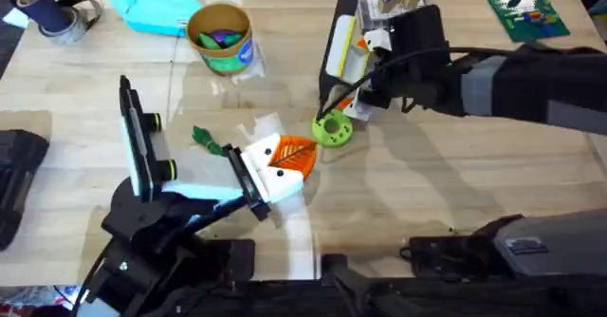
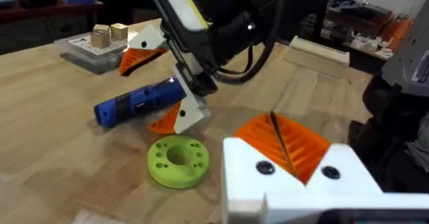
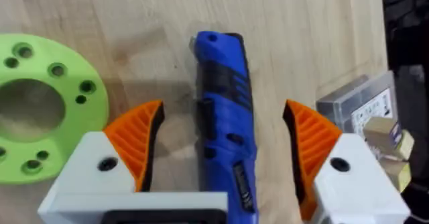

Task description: Pick up the gripper from the table and insert it into the empty holder that is missing its gripper. Then pick up a screw, insert it into the mounting hole, and use the screwdriver to tighten it. Finally, clean up the table by picking up the vegetable and placing it into the bucket.

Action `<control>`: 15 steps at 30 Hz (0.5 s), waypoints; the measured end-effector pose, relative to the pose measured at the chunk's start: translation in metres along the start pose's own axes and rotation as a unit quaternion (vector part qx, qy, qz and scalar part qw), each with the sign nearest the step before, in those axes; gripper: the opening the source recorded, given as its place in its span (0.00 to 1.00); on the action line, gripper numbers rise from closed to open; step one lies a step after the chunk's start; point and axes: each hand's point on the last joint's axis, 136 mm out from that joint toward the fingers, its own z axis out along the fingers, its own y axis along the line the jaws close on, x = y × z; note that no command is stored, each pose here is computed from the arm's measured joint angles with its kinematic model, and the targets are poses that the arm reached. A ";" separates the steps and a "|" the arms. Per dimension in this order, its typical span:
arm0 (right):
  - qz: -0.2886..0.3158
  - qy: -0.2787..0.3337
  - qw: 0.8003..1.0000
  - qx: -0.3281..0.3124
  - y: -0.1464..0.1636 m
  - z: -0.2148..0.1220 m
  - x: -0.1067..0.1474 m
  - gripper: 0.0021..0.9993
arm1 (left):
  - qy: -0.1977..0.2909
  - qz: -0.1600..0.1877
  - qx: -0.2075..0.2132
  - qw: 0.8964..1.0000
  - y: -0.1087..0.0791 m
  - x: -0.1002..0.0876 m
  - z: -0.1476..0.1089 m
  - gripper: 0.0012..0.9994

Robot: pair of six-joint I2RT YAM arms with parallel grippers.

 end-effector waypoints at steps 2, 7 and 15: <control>0.018 0.000 1.000 0.000 -0.001 -0.008 -0.002 1.00 | 0.000 0.000 0.000 1.000 0.000 0.000 0.000 0.01; 0.073 -0.005 0.997 0.004 -0.004 -0.037 -0.009 1.00 | 0.000 0.000 0.000 1.000 0.000 0.000 0.000 0.01; 0.206 -0.041 0.978 0.021 -0.011 -0.099 -0.028 1.00 | 0.000 0.000 -0.002 1.000 0.001 0.000 0.000 0.01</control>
